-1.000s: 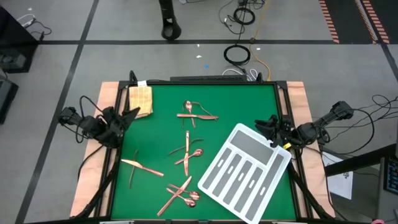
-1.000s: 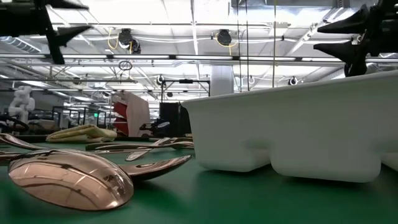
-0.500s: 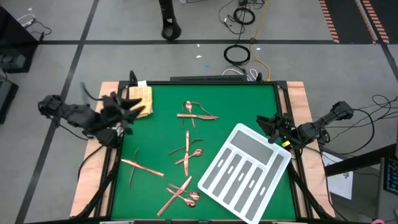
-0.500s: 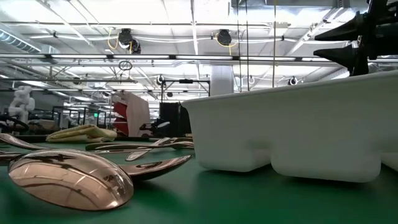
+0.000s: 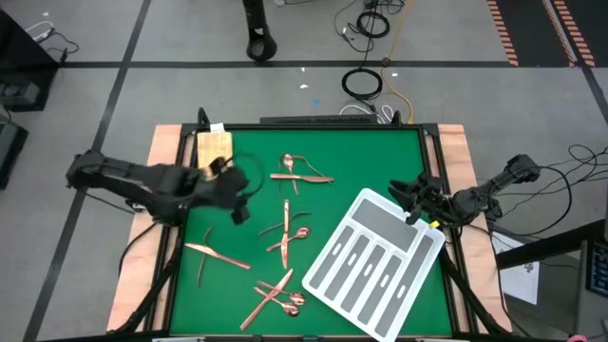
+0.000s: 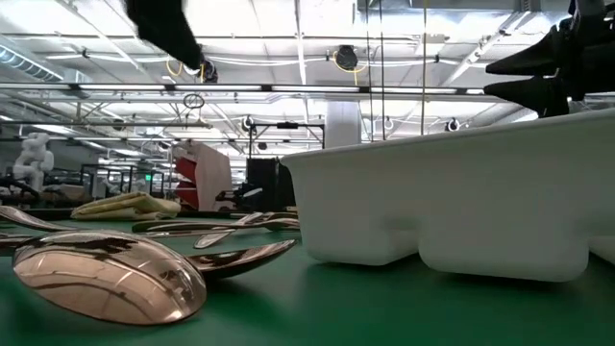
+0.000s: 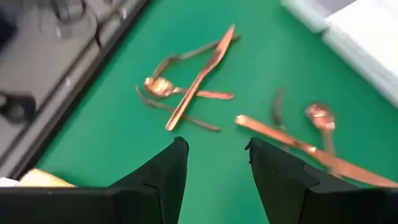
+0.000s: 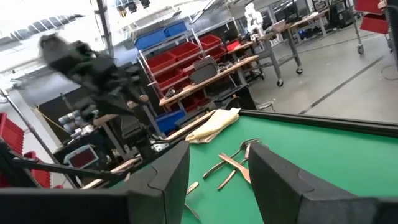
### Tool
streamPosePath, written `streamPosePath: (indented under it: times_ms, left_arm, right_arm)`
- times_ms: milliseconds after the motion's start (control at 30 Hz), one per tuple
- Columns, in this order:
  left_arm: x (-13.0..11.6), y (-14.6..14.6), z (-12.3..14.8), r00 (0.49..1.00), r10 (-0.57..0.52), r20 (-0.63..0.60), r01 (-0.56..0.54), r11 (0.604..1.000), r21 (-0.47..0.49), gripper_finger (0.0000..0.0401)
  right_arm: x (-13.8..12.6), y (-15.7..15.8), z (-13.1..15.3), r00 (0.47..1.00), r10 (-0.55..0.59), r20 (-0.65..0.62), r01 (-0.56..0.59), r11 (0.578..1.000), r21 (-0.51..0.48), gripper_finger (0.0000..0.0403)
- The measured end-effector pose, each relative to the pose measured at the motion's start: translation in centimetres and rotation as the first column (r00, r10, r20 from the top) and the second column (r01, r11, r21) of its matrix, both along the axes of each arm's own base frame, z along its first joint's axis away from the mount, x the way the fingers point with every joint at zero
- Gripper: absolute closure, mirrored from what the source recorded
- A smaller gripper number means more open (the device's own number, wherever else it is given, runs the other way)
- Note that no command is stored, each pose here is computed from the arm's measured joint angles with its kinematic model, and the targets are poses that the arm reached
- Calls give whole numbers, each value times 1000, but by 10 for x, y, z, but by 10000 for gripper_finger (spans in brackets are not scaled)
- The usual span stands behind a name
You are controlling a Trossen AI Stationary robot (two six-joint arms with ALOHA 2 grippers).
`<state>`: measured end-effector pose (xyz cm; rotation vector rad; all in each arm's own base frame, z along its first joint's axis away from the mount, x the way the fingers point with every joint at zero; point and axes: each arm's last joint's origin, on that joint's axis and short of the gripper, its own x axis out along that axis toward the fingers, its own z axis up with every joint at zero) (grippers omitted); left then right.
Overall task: Sort silverware
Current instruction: Put the gold table knife into the white cutlery tray
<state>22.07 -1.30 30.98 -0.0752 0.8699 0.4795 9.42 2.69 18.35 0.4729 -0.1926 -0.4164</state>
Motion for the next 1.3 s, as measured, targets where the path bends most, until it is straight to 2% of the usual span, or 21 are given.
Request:
streamPosePath:
  times_ms: [67,267,400,533,800,1133,1300]
  left_arm:
    - [15,20,-9,999,-16,-38,15,1000,-25,221]
    - [49,81,-28,995,-101,20,103,989,-109,221]
    - [56,112,-53,993,-102,-53,92,980,-176,221]
    - [67,133,-72,984,-122,-127,96,976,-196,221]
    - [107,155,-91,954,-220,-206,184,967,-178,221]
    - [119,160,-145,895,-290,-340,200,940,-277,221]
    - [124,163,-161,887,-279,-368,189,946,-262,221]
  right_arm:
    - [0,0,-1,1000,0,-10,0,1000,-9,250]
    - [1,1,-6,999,7,-50,-7,1000,-10,250]
    - [2,1,-10,997,10,-77,-11,1000,-6,249]
    - [2,1,-14,994,11,-108,-12,1000,-5,249]
    - [1,1,-19,990,13,-138,-12,1000,10,250]
    - [1,1,-19,990,14,-137,-12,1000,15,250]
    - [1,1,-19,991,15,-130,-11,999,30,250]
